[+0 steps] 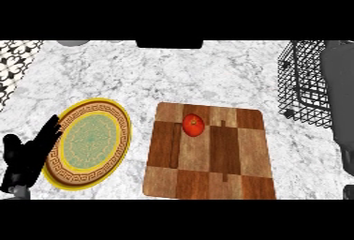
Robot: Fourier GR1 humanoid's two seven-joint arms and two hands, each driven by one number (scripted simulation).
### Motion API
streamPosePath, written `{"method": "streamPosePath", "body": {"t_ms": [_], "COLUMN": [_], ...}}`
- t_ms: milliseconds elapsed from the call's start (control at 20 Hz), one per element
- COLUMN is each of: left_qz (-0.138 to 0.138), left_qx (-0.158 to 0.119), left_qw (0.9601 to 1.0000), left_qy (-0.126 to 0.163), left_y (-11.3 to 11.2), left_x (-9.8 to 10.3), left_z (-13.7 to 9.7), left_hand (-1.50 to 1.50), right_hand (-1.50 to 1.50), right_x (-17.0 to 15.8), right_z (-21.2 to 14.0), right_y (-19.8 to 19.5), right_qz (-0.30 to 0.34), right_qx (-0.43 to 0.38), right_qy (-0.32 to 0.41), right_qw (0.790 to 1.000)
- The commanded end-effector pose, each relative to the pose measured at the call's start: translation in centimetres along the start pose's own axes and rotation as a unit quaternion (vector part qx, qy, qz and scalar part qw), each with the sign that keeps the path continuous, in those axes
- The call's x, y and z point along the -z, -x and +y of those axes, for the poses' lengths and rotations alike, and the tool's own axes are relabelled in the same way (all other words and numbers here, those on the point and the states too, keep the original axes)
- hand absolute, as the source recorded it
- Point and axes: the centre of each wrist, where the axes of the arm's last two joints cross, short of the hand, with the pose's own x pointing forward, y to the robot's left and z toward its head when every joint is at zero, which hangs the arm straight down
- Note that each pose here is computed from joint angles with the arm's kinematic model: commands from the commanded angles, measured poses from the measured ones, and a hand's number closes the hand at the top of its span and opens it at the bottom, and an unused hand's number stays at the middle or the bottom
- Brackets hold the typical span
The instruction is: Pick the squash from the cutting board and place it in the tiered basket
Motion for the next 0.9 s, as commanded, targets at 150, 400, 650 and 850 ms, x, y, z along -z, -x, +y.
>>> {"method": "streamPosePath", "body": {"t_ms": [150, 400, 650, 850], "left_qz": [-0.001, -0.002, -0.006, -0.006], "left_qx": [0.005, 0.005, 0.0, 0.003], "left_qw": [1.0, 0.9999, 1.0, 0.9999], "left_qy": [0.005, 0.009, -0.003, 0.009], "left_y": [0.5, -0.3, -0.4, -0.3], "left_x": [-0.3, -0.4, -0.2, -0.6], "left_z": [-0.4, -0.3, -0.7, 0.1], "left_hand": [0.0, 0.0, 0.0, 0.0], "right_hand": [1.5, 1.5, 1.5, 1.5], "right_x": [2.5, 5.1, 6.3, 7.7], "right_z": [-2.0, -5.6, -5.3, -7.1], "right_y": [4.9, 5.6, 3.7, 3.3], "right_qz": [-0.064, -0.093, -0.122, -0.134], "right_qx": [-0.272, -0.347, -0.377, -0.402], "right_qy": [0.009, -0.007, -0.022, -0.034], "right_qw": [0.96, 0.933, 0.918, 0.905]}}
